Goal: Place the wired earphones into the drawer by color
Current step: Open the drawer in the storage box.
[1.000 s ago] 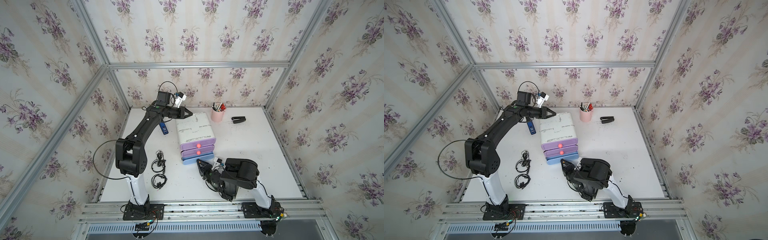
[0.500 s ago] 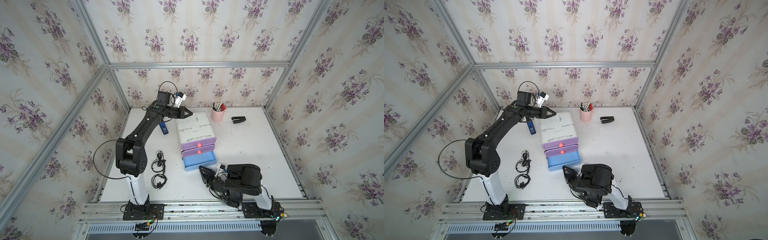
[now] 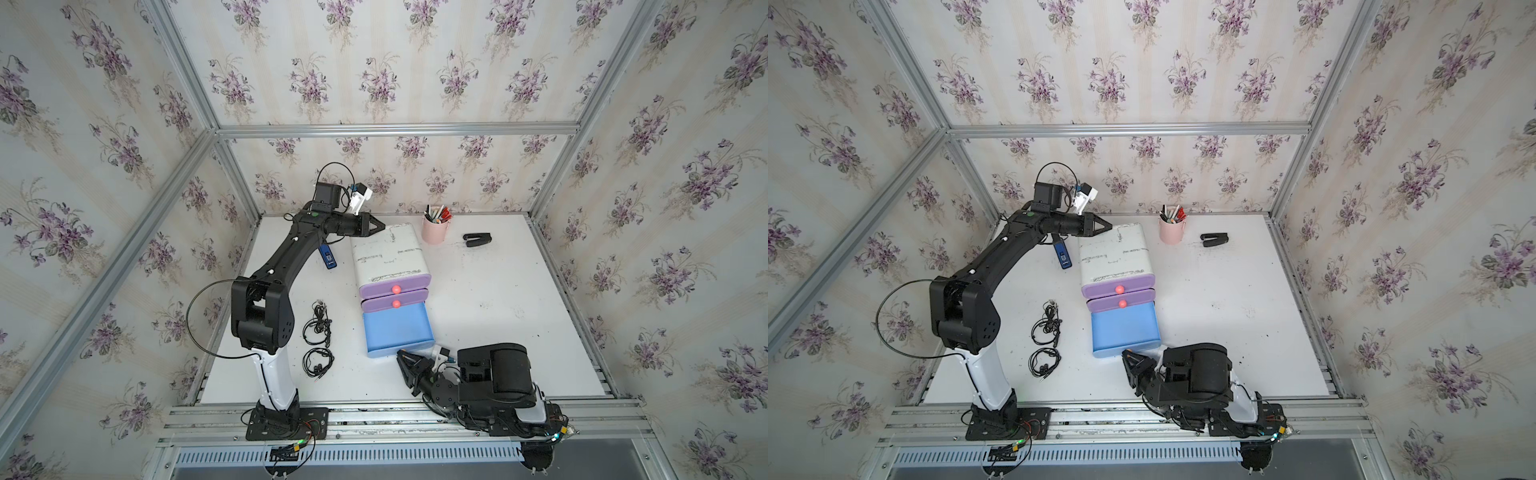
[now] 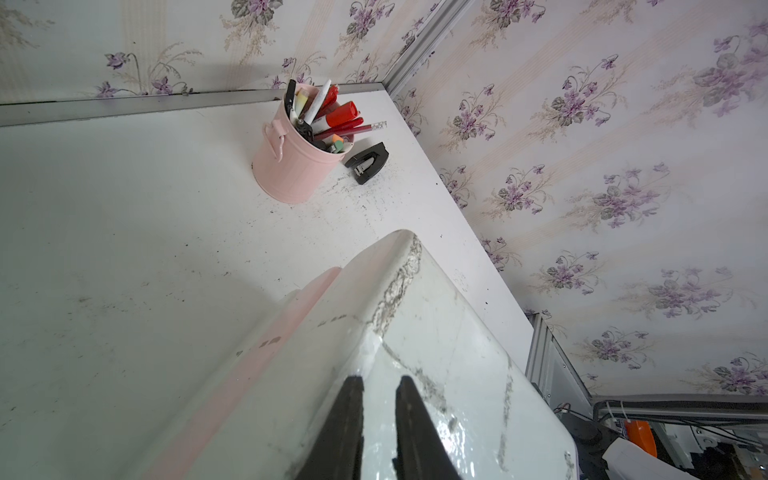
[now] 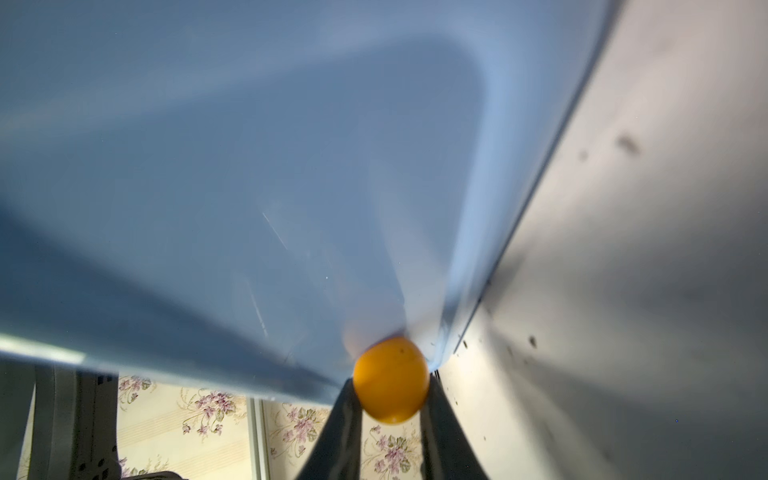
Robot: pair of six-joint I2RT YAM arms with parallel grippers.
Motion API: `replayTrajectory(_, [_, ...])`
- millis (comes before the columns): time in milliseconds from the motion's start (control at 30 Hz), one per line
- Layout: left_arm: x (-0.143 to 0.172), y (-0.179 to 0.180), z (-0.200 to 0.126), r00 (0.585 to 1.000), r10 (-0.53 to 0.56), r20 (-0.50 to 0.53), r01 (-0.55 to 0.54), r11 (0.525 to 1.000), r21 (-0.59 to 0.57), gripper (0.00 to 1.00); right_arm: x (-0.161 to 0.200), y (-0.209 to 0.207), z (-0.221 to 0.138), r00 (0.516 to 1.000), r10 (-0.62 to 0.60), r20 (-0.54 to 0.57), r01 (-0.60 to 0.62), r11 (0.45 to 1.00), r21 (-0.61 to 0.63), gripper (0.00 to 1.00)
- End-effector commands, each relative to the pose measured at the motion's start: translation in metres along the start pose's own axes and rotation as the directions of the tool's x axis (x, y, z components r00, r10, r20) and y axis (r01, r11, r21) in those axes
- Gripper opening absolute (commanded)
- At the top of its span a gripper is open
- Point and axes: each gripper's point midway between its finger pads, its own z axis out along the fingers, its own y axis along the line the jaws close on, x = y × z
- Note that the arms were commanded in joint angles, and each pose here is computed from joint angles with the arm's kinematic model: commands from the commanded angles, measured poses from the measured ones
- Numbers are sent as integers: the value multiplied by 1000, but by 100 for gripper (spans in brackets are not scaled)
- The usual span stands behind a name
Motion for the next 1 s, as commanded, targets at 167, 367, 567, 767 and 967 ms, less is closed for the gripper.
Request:
replayTrajectory(167, [39,42,1,985,-138,-102,116,974,-196,26,2,-15,-3,999,21,-26,-19,999,49,30])
replayTrajectory(367, [28,25,-7,988,-131,-75,119,981,-155,65,-4,8,-11,1000,26,-8,-26,999,-33,49])
replayTrajectory(567, [-4,-8,-32,996,-88,14,89,987,-132,92,-4,28,-23,1000,12,-23,-13,999,-49,55])
replayTrajectory(767, [-30,-44,-56,995,-56,81,63,994,-84,100,14,45,-26,997,-26,-72,21,998,-67,60])
replayTrajectory(967, [-47,-94,-98,989,4,147,4,998,-55,100,27,68,-32,981,-172,-90,171,985,-24,61])
